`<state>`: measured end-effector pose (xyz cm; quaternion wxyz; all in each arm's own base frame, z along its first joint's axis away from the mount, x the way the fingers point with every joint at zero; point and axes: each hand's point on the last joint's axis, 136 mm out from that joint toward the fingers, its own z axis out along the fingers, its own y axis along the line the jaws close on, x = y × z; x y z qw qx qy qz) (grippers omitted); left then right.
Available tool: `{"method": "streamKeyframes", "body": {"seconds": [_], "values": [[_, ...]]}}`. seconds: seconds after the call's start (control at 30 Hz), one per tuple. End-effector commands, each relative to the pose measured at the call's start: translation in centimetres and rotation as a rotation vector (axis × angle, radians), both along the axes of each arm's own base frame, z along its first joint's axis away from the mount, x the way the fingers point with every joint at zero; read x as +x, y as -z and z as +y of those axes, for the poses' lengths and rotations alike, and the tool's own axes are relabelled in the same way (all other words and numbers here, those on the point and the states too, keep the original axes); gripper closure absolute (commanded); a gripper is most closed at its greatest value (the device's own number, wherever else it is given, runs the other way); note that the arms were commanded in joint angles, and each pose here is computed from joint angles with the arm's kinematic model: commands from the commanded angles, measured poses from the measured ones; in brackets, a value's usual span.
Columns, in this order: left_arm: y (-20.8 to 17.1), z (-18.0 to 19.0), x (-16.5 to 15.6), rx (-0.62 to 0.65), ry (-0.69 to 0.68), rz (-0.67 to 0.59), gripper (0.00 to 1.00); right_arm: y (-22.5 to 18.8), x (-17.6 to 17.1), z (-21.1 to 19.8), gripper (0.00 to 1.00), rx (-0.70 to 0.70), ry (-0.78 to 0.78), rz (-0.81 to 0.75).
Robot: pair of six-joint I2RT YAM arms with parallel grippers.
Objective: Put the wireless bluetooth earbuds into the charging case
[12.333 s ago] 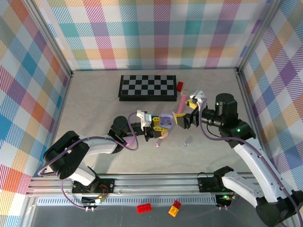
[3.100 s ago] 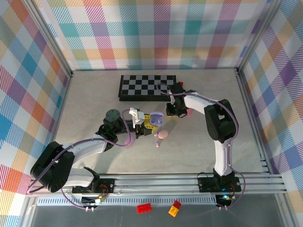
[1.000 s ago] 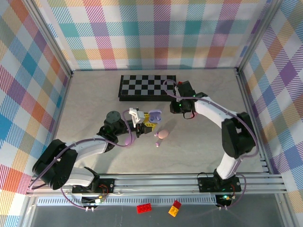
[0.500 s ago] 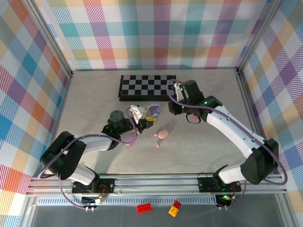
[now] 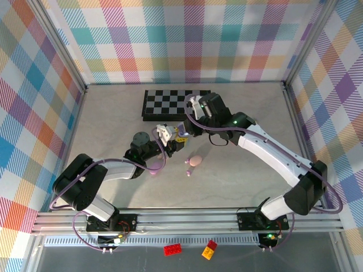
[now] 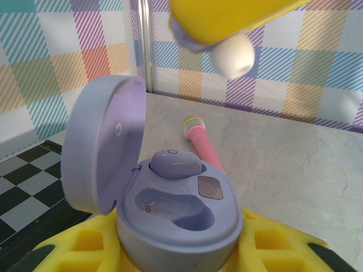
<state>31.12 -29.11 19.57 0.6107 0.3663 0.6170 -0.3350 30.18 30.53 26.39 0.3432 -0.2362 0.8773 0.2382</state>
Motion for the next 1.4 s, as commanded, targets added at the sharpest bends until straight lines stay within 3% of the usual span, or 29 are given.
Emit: {"method": "streamKeyframes", "body": {"seconds": [0.0, 0.67, 0.9, 1.37], "values": [[-2.6, -0.1, 0.2, -0.043, -0.008, -0.059, 0.71, -0.4, 0.2, 1.4, 0.78, 0.000, -0.042, -0.021], [-3.7, 0.0, -0.1, -0.062, -0.005, -0.061, 0.71, 2.4, 0.5, 3.1, 0.77, -0.044, -0.060, 0.010], [-3.7, 0.1, -0.1, -0.059, -0.011, -0.057, 0.71, 1.5, 0.2, 2.9, 0.64, -0.017, -0.054, -0.001], [-3.5, 0.4, -0.5, -0.060, -0.003, -0.058, 0.71, -3.0, -0.3, -0.1, 0.52, 0.114, 0.005, -0.104]]}}
